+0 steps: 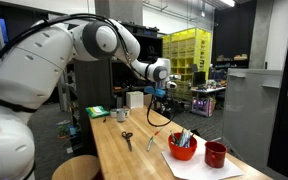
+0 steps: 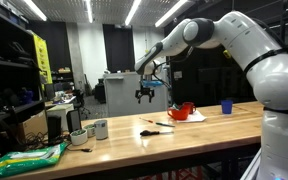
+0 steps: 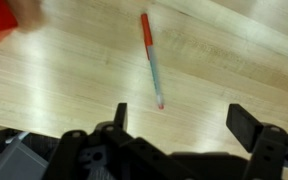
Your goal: Remove the red pen from the orange mug and put it on the left side of the counter.
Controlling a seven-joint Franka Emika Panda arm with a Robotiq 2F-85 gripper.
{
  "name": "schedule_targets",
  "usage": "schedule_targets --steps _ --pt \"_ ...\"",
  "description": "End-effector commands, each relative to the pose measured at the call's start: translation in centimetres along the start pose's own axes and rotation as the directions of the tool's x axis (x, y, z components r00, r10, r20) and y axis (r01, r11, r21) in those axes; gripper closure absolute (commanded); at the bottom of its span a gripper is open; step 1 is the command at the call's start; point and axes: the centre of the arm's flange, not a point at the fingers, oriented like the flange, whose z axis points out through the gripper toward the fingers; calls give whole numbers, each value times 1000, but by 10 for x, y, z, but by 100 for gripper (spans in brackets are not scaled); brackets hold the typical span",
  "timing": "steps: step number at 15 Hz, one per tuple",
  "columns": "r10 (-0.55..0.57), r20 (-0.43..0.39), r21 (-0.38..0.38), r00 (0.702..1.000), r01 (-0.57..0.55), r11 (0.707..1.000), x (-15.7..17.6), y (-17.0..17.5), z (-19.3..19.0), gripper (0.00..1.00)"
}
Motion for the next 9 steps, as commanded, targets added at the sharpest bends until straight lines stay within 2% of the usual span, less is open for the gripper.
schedule_targets --steps 1,3,6,9 --pt "139 2 59 990 -139 989 -66 34 -43 0" --pt "234 12 76 972 -234 969 -80 60 -55 0" --pt "383 10 103 924 -382 918 -102 99 -67 0" --pt "475 3 123 880 -472 873 -119 128 -76 0"
